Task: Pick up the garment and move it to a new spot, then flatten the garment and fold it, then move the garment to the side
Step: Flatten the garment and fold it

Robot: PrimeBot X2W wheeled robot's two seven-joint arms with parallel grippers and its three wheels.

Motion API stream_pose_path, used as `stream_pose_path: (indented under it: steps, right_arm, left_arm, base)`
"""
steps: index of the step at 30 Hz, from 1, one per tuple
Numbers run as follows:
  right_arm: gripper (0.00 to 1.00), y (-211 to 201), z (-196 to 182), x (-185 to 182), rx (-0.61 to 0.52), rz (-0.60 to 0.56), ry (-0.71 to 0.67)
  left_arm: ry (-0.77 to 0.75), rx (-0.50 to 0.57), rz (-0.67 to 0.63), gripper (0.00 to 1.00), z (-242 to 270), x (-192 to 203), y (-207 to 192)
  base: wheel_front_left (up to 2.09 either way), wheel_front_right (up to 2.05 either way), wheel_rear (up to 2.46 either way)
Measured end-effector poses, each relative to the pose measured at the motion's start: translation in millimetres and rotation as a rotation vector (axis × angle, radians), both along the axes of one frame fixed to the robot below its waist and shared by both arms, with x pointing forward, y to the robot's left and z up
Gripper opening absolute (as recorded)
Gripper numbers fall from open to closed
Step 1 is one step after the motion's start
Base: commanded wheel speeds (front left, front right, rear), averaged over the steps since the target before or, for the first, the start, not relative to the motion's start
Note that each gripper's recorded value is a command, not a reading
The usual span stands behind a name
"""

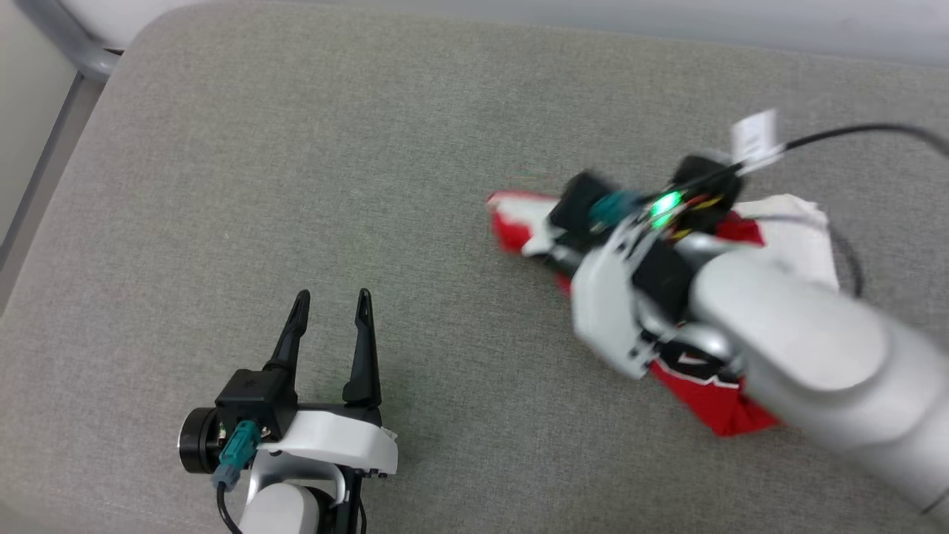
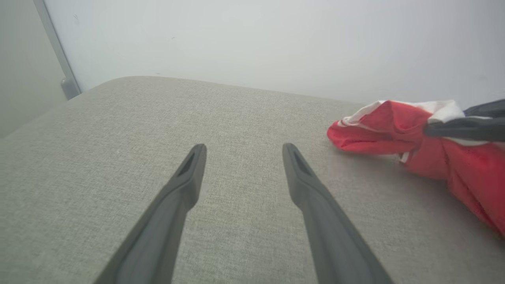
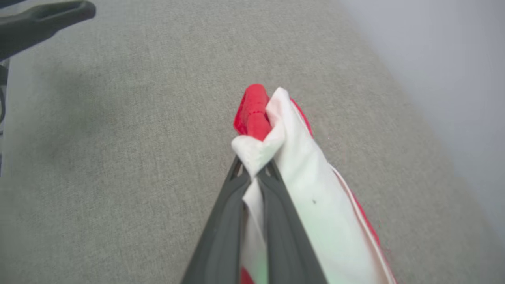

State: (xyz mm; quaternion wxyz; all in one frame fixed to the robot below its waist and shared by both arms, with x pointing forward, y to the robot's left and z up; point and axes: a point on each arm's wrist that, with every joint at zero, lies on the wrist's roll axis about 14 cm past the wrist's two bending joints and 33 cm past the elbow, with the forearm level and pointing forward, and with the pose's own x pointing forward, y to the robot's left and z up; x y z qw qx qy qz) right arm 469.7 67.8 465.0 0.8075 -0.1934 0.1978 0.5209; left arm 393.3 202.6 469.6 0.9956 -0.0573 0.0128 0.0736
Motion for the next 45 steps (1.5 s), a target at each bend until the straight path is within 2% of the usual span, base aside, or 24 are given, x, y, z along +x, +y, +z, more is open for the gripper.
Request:
stream_pose_path:
  steps: [4, 8, 10, 11, 12, 13, 18, 21, 24, 28, 33, 38, 41, 45]
  right_arm:
    - [0.00, 23, -38, -41, -0.023, 0.078, 0.107]
    - [0.00, 19, -77, -70, -0.081, 0.078, 0.217]
    - [0.00, 18, -79, -71, -0.084, 0.081, 0.208]
    - [0.04, 19, -79, -72, -0.078, 0.085, 0.196]
    - [0.47, 20, -77, -75, -0.058, 0.084, 0.194]
    - [1.00, 21, -74, -76, -0.034, 0.084, 0.185]
    - [1.00, 26, -28, -66, 0.167, 0.074, 0.064]
    - [1.00, 15, 0, -60, 0.269, 0.035, -0.002]
    - [1.00, -11, 21, -52, 0.354, -0.048, -0.062]
    - [1.00, -68, 53, -25, 0.437, -0.232, -0.207]
    - [1.00, -145, 80, -7, 0.489, -0.479, -0.351]
    - [1.00, -215, 109, 10, 0.459, -0.662, -0.519]
    - [1.00, -228, 124, 18, 0.481, -0.719, -0.543]
    - [1.00, -224, 128, 33, 0.419, -0.709, -0.501]
  left_arm:
    - [0.006, -0.002, 0.017, 1.00, -2, -2, 5]
    - [0.009, 0.000, 0.027, 1.00, -2, -3, 8]
    - [0.008, 0.000, 0.028, 1.00, -2, -3, 8]
    - [0.007, 0.001, 0.030, 1.00, -2, -3, 9]
    - [0.007, 0.002, 0.034, 1.00, -2, -3, 11]
    - [0.004, 0.006, 0.033, 1.00, -1, -2, 11]
    - [-0.015, 0.020, 0.021, 1.00, 6, -5, 10]
    - [-0.023, 0.030, 0.014, 1.00, 9, -9, 8]
    - [-0.041, 0.038, -0.001, 1.00, 15, -12, 6]
    - [-0.066, 0.045, -0.023, 1.00, 23, -17, -1]
    - [-0.092, 0.046, -0.055, 1.00, 31, -19, -11]
    - [-0.095, 0.046, -0.068, 1.00, 32, -18, -14]
    - [-0.090, 0.049, -0.073, 1.00, 30, -17, -15]
    - [-0.077, 0.049, -0.077, 1.00, 25, -14, -15]
  base:
    - [0.00, 0.00, 0.00]
    - [0.00, 0.00, 0.00]
    - [0.00, 0.00, 0.00]
    - [0.00, 0.00, 0.00]
    - [0.00, 0.00, 0.00]
    - [0.00, 0.00, 0.00]
    - [0.00, 0.00, 0.00]
    - [0.00, 0.00, 0.00]
    - [0.00, 0.00, 0.00]
    - [0.00, 0.00, 0.00]
    - [0.00, 0.00, 0.00]
    - [0.00, 0.00, 0.00]
    - [0.00, 0.00, 0.00]
    - [0.00, 0.00, 0.00]
